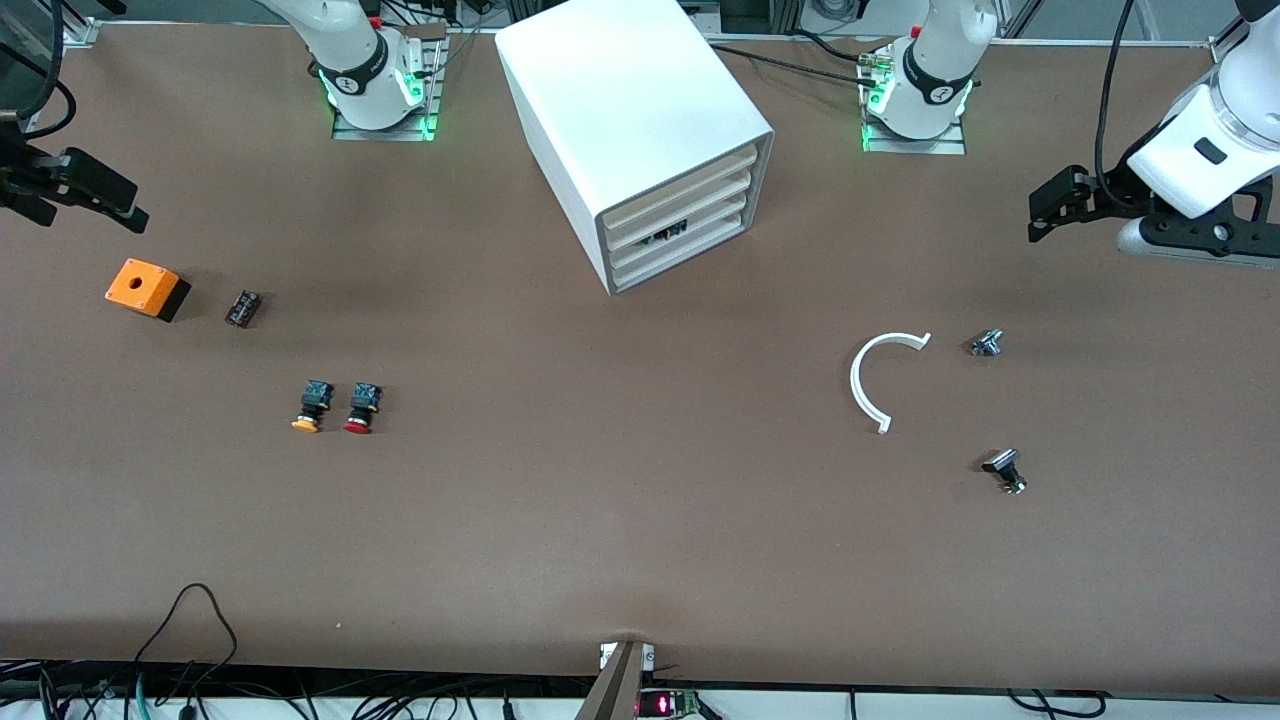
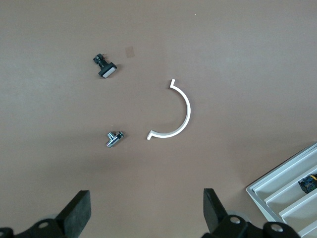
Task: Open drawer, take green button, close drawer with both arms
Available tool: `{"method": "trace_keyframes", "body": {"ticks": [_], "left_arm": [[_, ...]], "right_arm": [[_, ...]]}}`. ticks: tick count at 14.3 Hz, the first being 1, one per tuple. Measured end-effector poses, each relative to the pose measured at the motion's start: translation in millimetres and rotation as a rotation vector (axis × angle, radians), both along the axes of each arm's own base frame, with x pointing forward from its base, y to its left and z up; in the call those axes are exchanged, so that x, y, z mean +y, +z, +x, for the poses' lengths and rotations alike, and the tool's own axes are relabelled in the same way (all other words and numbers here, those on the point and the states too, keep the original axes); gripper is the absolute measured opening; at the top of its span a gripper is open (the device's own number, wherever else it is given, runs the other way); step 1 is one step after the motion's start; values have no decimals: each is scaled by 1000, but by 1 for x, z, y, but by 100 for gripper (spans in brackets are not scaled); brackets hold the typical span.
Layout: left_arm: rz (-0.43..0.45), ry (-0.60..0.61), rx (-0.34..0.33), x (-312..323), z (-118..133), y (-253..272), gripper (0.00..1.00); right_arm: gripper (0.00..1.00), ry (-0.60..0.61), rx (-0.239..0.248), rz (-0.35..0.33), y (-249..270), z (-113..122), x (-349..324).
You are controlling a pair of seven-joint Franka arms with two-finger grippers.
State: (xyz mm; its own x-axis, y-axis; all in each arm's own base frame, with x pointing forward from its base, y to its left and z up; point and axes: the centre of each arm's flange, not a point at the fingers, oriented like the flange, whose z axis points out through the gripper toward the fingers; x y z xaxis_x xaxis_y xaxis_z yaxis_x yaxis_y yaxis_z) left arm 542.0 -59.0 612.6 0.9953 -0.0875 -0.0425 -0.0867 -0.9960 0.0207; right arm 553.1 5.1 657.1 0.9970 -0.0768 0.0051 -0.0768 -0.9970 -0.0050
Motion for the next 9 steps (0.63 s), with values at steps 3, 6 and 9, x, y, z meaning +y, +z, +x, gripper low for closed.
{"method": "trace_keyframes", "body": {"ticks": [3, 6, 9], "left_arm": [[0, 0, 1, 0, 0, 0, 100], [0, 0, 1, 0, 0, 0, 100], [0, 0, 2, 0, 0, 0, 100]], "right_arm": [[100, 1, -1, 0, 0, 1, 0], [100, 2, -1, 0, -2, 1, 1], [100, 8, 38, -4, -22, 9, 5]]}}
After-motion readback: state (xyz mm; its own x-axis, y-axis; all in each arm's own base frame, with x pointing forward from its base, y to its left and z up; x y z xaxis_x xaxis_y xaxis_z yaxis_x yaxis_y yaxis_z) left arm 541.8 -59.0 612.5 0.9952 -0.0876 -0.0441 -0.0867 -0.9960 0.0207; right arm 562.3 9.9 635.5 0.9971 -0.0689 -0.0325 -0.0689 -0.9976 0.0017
